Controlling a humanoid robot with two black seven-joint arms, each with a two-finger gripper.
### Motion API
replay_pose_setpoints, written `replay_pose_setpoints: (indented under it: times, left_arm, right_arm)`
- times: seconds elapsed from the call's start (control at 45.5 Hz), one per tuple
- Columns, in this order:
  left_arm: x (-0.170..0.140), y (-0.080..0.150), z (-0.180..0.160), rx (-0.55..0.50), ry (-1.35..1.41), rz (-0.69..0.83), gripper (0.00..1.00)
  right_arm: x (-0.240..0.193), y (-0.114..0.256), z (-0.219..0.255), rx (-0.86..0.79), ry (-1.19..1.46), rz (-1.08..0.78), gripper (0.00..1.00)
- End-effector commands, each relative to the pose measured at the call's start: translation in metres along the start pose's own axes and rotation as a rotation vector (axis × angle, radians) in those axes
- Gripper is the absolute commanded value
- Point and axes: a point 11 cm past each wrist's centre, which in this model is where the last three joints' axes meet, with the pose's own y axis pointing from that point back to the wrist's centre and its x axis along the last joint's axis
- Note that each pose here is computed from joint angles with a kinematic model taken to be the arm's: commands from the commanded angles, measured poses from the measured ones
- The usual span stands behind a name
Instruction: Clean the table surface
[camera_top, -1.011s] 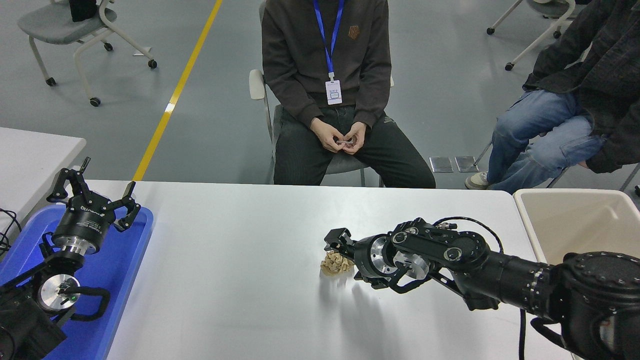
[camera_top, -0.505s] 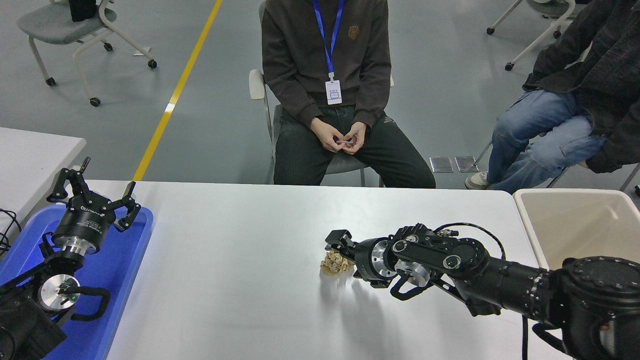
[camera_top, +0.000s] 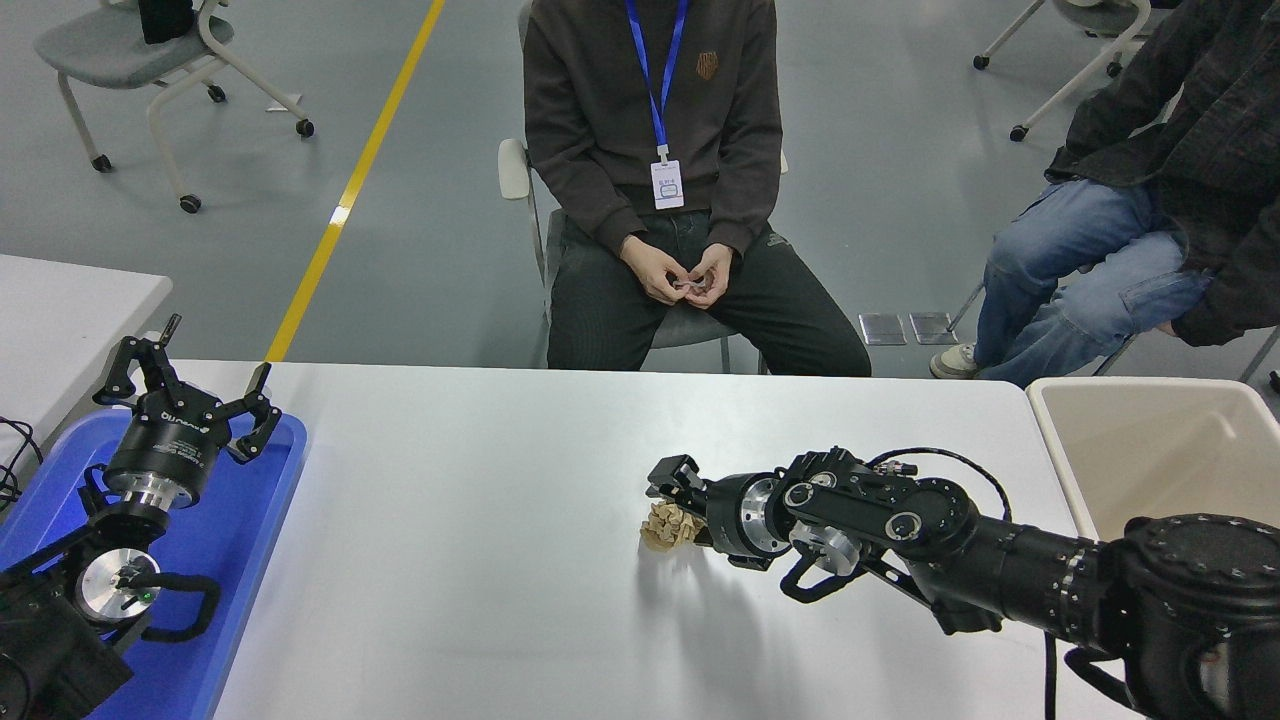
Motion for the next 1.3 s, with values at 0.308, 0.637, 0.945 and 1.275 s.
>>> replay_pose_setpoints:
  times: [0.308,0.637,0.945,1.275]
  left_arm:
    - [0.000,0.000,0.000,-0.001,0.000,0.000,1.00]
    - [0.000,0.000,0.000,0.002,0.000,-0.001,1.00]
    - [0.000,0.000,0.000,0.002,-0.001,0.001,1.00]
    - [0.000,0.000,0.000,0.000,-0.001,0.001,1.00]
  right_arm:
    - [-0.004,-0.001,0.004,0.020,0.091,0.001,0.00]
    - [0.001,-0.002,0.008,0.026,0.087,0.021,0.00]
    - [-0.011,0.001,-0.007,0.052,0.122,-0.050,0.00]
    - [-0.055,0.019,-0.046,0.146,0.200,-0.291,0.00]
